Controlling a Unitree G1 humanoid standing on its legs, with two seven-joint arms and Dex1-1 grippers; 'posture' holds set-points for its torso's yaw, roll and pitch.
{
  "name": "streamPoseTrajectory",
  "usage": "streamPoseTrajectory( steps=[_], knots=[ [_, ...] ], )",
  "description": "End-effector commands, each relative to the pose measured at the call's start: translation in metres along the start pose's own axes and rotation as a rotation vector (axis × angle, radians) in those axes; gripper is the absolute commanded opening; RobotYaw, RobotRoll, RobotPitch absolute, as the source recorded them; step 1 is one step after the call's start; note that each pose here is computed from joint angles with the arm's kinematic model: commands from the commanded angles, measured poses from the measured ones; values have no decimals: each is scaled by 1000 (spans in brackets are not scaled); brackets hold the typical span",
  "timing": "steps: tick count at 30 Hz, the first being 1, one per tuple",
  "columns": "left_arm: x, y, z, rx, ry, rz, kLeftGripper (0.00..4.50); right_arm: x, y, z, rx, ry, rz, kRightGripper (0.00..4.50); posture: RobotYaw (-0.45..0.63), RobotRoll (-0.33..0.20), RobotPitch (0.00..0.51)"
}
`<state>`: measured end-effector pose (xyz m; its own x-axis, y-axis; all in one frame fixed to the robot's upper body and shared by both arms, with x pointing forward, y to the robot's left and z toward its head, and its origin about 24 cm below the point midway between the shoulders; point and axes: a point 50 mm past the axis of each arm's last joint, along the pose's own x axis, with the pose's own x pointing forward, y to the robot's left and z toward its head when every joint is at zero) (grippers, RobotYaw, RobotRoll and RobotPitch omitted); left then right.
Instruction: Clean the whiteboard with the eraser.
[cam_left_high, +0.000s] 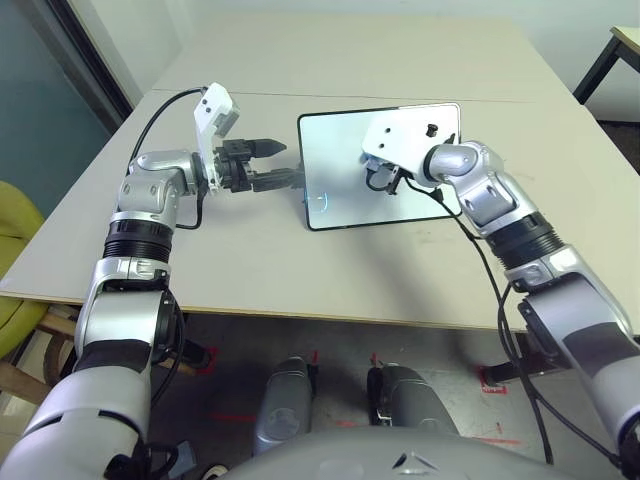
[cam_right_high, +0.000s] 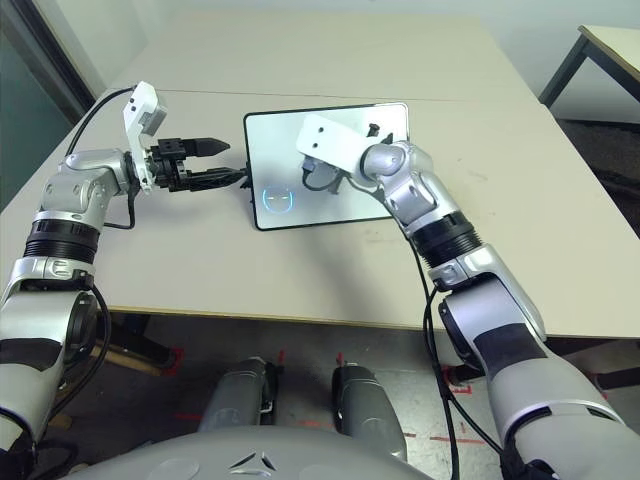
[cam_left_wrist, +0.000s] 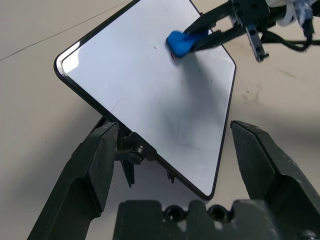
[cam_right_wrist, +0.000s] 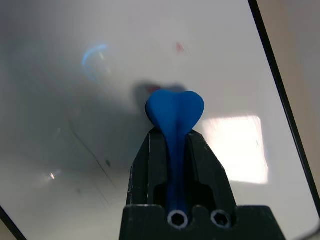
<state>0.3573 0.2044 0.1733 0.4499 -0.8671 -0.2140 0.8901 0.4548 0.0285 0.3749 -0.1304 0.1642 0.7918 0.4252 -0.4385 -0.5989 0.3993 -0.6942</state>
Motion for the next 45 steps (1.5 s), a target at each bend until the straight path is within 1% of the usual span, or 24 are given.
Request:
streamPoseTrajectory(
  steps=[1,6,10,17,26,33,40,45],
  knots=[
    [1,1,1,-1,-9,-4,4500,-7,-2,-22,19,64,-2,248,135,0,59],
    [2,2,2,2,-10,-7,4500,-15,-10,-33,7,98,-21,248,131,0,57],
    [2,2,2,2,-11,-8,4500,-16,-10,-35,-11,104,-19,248,131,0,58],
    [1,3,2,3,-9,-2,4500,-7,-1,-22,-38,66,4,248,135,0,59],
    [-1,3,3,3,-11,7,4500,6,12,5,-70,-8,42,248,146,0,61],
    [-3,4,2,1,-11,14,4500,11,17,17,-79,-41,54,248,154,0,63],
    [-3,4,2,1,-13,15,4500,16,27,31,-98,-80,85,248,155,0,62],
    [-3,3,2,0,-15,13,4500,18,32,35,-105,-92,98,248,156,0,62]
  ],
)
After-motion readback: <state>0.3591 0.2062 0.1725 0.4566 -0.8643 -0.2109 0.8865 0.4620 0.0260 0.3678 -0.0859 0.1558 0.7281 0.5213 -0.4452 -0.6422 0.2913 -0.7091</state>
